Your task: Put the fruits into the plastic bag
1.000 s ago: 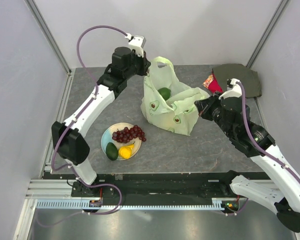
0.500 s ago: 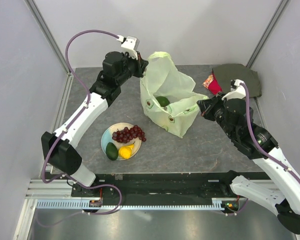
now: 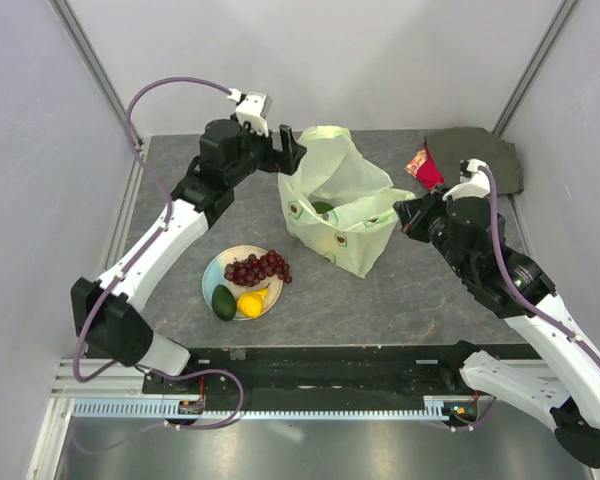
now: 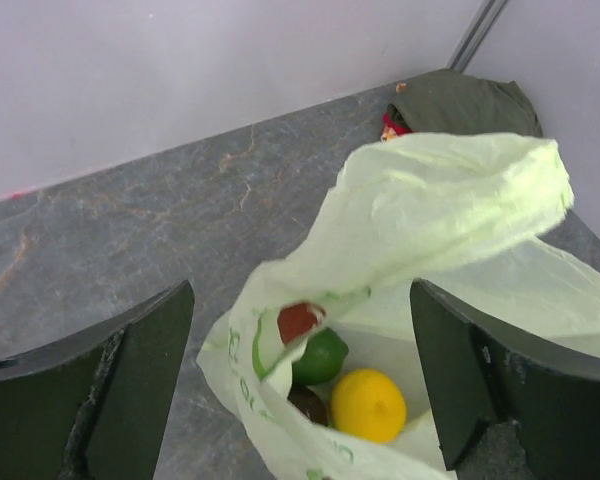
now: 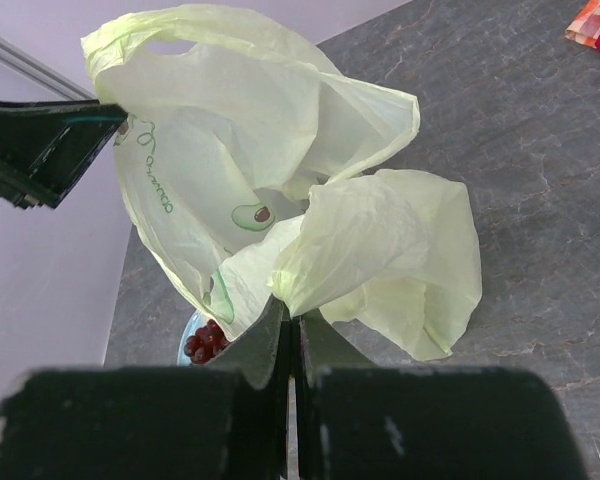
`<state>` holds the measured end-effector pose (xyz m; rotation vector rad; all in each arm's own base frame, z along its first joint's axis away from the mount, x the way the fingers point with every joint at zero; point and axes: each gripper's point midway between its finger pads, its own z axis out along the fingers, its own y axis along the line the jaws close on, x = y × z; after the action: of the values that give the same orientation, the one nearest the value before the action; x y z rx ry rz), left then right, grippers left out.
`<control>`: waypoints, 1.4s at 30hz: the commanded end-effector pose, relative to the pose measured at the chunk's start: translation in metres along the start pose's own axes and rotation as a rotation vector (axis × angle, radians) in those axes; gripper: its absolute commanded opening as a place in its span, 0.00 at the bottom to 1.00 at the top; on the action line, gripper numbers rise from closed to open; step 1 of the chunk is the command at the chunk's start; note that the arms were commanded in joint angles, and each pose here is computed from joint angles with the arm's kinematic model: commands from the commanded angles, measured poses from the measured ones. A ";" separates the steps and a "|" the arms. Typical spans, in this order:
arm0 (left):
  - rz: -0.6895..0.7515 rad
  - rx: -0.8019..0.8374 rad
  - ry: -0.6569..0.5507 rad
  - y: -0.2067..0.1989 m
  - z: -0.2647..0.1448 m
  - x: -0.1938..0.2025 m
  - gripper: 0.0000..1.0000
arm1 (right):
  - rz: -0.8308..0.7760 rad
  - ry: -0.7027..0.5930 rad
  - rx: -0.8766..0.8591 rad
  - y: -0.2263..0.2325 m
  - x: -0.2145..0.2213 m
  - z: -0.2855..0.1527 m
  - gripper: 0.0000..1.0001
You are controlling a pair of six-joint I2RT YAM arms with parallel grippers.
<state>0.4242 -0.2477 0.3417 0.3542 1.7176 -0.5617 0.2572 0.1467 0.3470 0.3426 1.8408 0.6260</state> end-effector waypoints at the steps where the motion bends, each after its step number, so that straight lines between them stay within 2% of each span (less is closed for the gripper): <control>1: -0.025 0.036 -0.030 -0.009 -0.038 -0.006 0.97 | 0.009 -0.030 -0.032 0.011 -0.013 -0.003 0.00; 3: -0.026 0.045 -0.038 -0.011 -0.057 -0.007 0.98 | 0.007 -0.027 -0.034 0.011 -0.012 -0.001 0.00; 4: -0.036 0.042 0.014 -0.008 -0.063 0.011 0.98 | 0.004 -0.026 -0.037 0.012 -0.012 -0.001 0.00; 6: -0.044 0.035 -0.012 -0.005 -0.091 0.003 0.99 | 0.005 -0.022 -0.039 0.012 -0.011 0.000 0.00; 7: -0.050 0.056 0.016 -0.005 -0.100 0.019 0.99 | 0.004 -0.024 -0.039 0.012 -0.011 0.000 0.00; 9: -0.043 0.068 -0.005 -0.004 -0.129 0.021 0.99 | 0.006 -0.023 -0.042 0.013 -0.011 -0.001 0.00; 12: -0.072 0.065 0.142 0.004 -0.146 0.074 0.99 | 0.009 -0.022 -0.044 0.012 -0.010 -0.001 0.00; 16: -0.121 -0.040 0.365 0.023 -0.161 0.153 0.99 | 0.006 -0.008 -0.048 0.012 -0.005 0.001 0.00; 21: -0.113 -0.109 0.455 0.040 -0.163 0.193 0.99 | 0.006 0.009 -0.061 0.015 -0.001 0.003 0.00; 27: -0.072 -0.100 0.611 0.047 -0.154 0.230 0.99 | 0.009 0.007 -0.065 0.015 -0.001 0.002 0.00; 32: 0.020 -0.097 0.660 0.053 -0.148 0.244 0.99 | 0.020 -0.005 -0.058 0.012 -0.003 0.000 0.00; 37: 0.142 -0.009 0.688 0.049 -0.133 0.248 0.99 | 0.018 -0.004 -0.057 0.013 -0.003 0.001 0.00; 42: 0.187 -0.007 0.736 0.053 -0.120 0.263 0.99 | 0.018 -0.005 -0.062 0.015 -0.004 0.003 0.00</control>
<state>0.2709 -0.1498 0.0877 0.6711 2.4350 -0.3646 0.2564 0.1574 0.3460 0.3092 1.8556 0.6728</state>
